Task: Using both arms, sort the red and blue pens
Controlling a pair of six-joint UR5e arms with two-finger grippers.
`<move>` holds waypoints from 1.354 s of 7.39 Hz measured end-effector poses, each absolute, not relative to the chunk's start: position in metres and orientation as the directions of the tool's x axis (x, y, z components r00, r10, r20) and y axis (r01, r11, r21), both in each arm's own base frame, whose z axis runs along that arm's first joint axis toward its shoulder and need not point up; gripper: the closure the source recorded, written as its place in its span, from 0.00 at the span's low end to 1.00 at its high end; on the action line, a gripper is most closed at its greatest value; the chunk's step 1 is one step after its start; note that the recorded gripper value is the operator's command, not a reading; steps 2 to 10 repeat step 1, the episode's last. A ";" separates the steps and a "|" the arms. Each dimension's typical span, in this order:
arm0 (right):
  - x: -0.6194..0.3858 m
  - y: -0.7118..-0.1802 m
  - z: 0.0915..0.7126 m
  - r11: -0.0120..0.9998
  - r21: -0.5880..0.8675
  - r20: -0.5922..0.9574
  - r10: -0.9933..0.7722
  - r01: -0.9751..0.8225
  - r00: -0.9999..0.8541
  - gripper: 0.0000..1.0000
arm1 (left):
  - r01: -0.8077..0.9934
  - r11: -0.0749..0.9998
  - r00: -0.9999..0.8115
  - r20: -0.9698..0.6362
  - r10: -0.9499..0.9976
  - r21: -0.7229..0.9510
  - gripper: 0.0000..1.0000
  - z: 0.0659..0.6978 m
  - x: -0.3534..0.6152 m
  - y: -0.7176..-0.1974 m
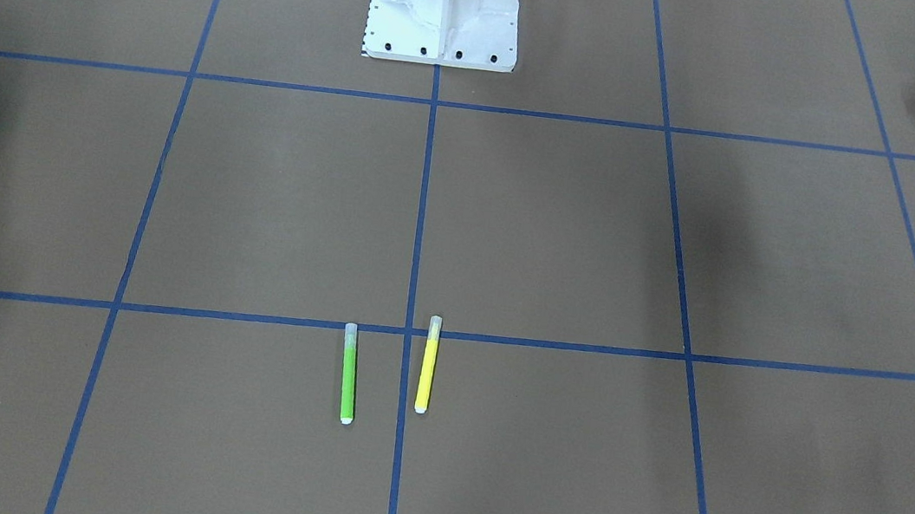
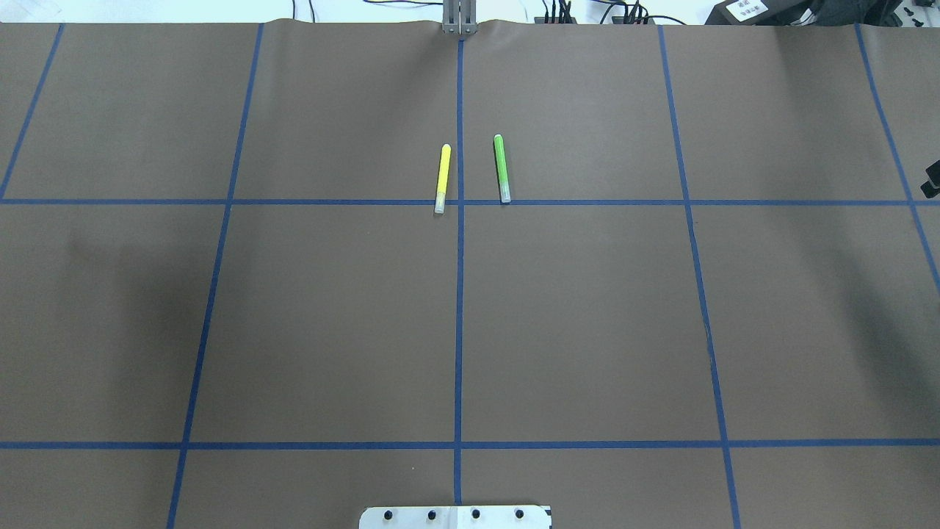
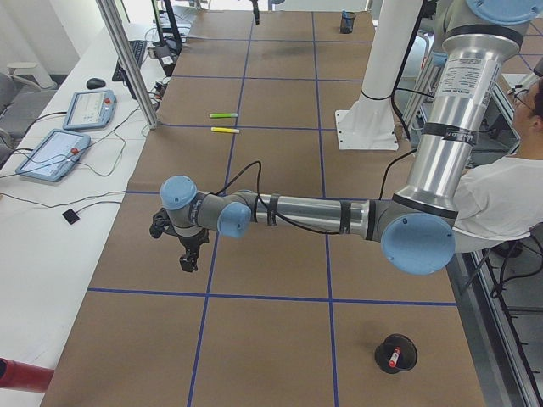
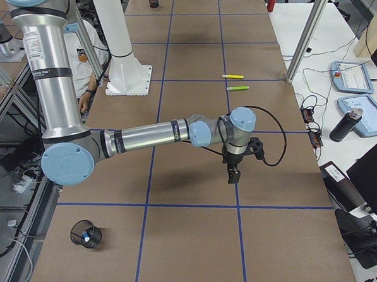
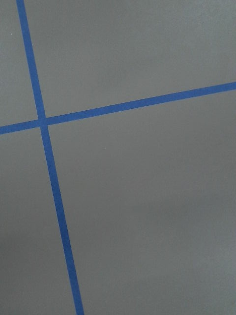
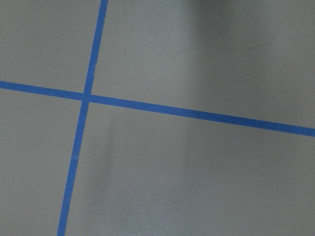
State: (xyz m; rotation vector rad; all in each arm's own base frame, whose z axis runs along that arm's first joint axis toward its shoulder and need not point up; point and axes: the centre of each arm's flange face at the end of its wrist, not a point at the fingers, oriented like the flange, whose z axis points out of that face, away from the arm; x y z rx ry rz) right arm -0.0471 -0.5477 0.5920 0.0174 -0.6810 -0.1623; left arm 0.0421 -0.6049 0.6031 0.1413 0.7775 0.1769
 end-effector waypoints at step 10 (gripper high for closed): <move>-0.047 -0.548 0.592 0.987 0.070 0.625 -0.156 0.144 0.765 0.00 | -0.107 0.975 0.700 -0.682 0.212 0.194 0.01 0.603 0.042 -0.605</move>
